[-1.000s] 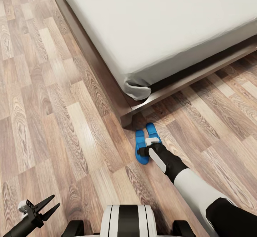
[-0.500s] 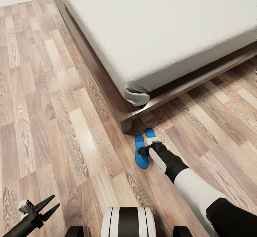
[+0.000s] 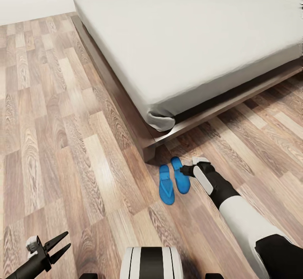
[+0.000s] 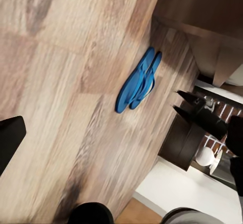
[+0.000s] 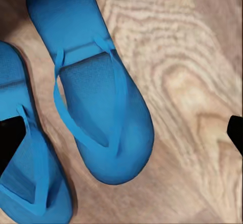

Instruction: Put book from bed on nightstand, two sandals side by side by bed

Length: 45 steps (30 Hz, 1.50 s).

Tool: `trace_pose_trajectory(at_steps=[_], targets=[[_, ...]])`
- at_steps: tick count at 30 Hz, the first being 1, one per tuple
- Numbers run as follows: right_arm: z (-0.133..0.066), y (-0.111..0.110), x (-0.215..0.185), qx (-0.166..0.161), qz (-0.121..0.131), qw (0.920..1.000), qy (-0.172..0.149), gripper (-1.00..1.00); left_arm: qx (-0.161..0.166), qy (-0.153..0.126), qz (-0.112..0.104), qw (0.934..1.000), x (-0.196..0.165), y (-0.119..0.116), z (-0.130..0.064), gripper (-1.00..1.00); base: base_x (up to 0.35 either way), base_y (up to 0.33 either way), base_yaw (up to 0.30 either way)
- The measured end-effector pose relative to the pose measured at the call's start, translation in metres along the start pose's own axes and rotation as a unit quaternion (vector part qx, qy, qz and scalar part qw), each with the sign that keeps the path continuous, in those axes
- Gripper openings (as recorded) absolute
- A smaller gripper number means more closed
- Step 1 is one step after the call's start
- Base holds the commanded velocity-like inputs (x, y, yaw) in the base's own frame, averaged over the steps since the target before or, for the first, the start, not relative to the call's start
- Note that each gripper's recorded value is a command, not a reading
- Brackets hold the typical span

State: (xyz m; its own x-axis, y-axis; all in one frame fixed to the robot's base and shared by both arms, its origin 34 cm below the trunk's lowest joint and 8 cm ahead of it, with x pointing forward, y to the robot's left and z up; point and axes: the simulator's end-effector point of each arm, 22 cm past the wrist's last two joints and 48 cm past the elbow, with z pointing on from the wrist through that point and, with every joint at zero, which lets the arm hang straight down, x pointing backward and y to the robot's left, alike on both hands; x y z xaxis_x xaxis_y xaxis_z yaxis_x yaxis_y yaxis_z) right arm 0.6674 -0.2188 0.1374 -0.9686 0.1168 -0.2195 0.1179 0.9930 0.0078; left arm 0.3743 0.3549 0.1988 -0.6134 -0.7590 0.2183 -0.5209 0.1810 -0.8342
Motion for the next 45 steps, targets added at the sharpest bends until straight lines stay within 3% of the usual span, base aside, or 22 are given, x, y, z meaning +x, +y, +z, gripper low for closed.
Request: trace_pose_trajectory(at_steps=[11, 18, 23, 27, 32, 33, 45], targets=[[-0.025, -0.061, -0.037, 0.016, 0.095, 0.9949, -0.029, 1.0, -0.024, -0.005, 0.016, 0.9996, -0.004, 0.0, 0.002, 1.0, 0.0, 0.0, 0.0], [-0.04, -0.093, -0.049, 0.011, 0.134, 0.9901, -0.041, 1.0, -0.032, -0.009, 0.025, 0.9991, -0.006, -0.004, 0.003, 1.0, 0.0, 0.0, 0.0], [-0.045, -0.097, -0.049, -0.031, 0.16, 0.9858, -0.04, 1.0, -0.029, -0.011, 0.032, 0.999, -0.009, -0.01, 0.004, 1.0, 0.0, 0.0, 0.0], [-0.049, -0.092, -0.047, -0.088, 0.181, 0.9788, -0.039, 1.0, -0.024, -0.013, 0.037, 0.9989, -0.01, -0.016, 0.004, 1.0, 0.0, 0.0, 0.0], [-0.051, -0.082, -0.029, -0.157, 0.205, 0.9658, -0.024, 1.0, -0.017, -0.016, 0.043, 0.9988, -0.012, -0.025, 0.004, 1.0, 0.0, 0.0, 0.0], [-0.046, -0.084, -0.01, -0.179, 0.217, 0.9596, -0.011, 1.0, -0.015, -0.016, 0.044, 0.9988, -0.012, -0.027, 0.004, 1.0, 0.0, 0.0, 0.0], [-0.047, -0.112, 0.027, -0.205, 0.253, 0.9445, -0.042, 1.0, 0.004, -0.021, 0.058, 0.9981, -0.015, -0.048, 0.005, 1.0, 0.0, 0.0, 0.0]])
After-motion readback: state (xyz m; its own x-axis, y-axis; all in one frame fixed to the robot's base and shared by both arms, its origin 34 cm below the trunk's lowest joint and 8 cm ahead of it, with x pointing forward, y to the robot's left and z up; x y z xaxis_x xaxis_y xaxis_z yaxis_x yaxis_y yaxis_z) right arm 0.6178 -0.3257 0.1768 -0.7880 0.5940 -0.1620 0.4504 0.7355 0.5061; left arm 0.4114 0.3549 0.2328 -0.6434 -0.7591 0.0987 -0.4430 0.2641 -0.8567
